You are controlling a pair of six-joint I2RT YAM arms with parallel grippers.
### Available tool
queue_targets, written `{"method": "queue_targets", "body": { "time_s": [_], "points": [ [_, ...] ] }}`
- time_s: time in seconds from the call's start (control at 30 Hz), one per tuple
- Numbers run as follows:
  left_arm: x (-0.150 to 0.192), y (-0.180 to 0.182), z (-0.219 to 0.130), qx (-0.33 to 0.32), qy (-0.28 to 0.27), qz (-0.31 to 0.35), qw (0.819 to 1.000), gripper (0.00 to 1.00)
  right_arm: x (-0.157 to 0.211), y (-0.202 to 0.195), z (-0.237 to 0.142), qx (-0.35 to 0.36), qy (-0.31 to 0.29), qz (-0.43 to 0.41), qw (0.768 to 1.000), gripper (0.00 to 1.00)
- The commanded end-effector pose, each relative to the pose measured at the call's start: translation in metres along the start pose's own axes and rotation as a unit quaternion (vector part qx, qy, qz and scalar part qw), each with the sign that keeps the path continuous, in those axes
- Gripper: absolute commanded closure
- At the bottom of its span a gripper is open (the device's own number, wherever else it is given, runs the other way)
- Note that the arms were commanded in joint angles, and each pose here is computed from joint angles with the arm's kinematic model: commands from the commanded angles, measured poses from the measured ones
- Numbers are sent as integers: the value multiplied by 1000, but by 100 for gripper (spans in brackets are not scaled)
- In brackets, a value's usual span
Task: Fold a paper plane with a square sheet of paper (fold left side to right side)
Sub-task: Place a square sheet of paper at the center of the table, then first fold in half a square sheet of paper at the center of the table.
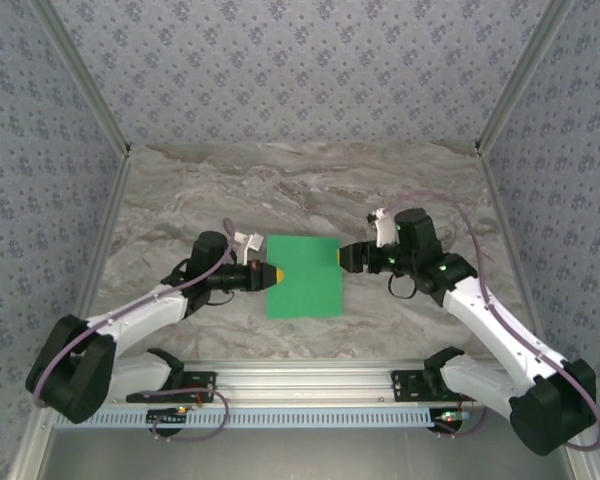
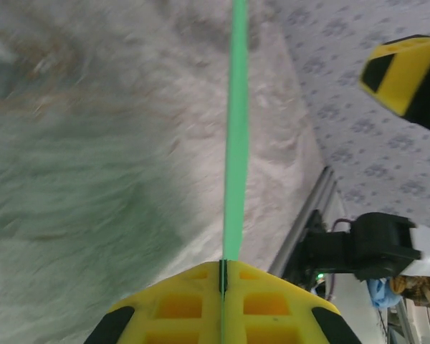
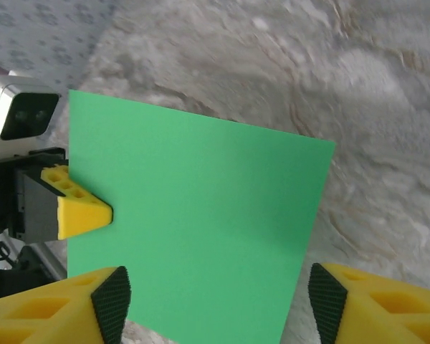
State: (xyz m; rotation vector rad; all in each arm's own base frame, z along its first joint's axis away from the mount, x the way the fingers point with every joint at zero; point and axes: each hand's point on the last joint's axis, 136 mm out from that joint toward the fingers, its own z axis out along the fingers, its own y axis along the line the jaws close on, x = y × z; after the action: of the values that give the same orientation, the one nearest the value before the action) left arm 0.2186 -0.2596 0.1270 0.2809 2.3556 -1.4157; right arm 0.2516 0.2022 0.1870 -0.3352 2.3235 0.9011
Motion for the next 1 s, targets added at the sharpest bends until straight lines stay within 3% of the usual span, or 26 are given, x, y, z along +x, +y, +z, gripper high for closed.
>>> {"method": "queue_targets", "body": {
  "time_s": [0.0, 0.07, 0.13, 0.23, 0.5, 0.67, 0.97],
  "points": [
    [14, 29, 10, -41, 20, -18, 999, 100, 17, -16, 22, 8, 14, 47, 999, 39],
    [21, 45, 13, -70, 34, -31, 997, 100, 26, -18, 38, -4, 19, 76, 997, 49],
    [28, 62, 14, -110, 54, -39, 992, 100, 36, -20, 53, -11, 32, 93, 995, 65],
    [25, 64, 13, -127, 63, -30, 989, 100, 49, -21, 71, -10, 55, 99, 993, 75],
    [19, 59, 11, -133, 64, -28, 989, 100, 79, -31, 113, 2, 110, 118, 987, 79],
    [15, 50, 13, -111, 56, -35, 992, 94, 97, -42, 126, 29, 146, 127, 981, 80],
    [-12, -3, 9, -15, 17, -26, 999, 54, 126, -65, 126, 93, 190, 135, 968, 80]
  ]
}}
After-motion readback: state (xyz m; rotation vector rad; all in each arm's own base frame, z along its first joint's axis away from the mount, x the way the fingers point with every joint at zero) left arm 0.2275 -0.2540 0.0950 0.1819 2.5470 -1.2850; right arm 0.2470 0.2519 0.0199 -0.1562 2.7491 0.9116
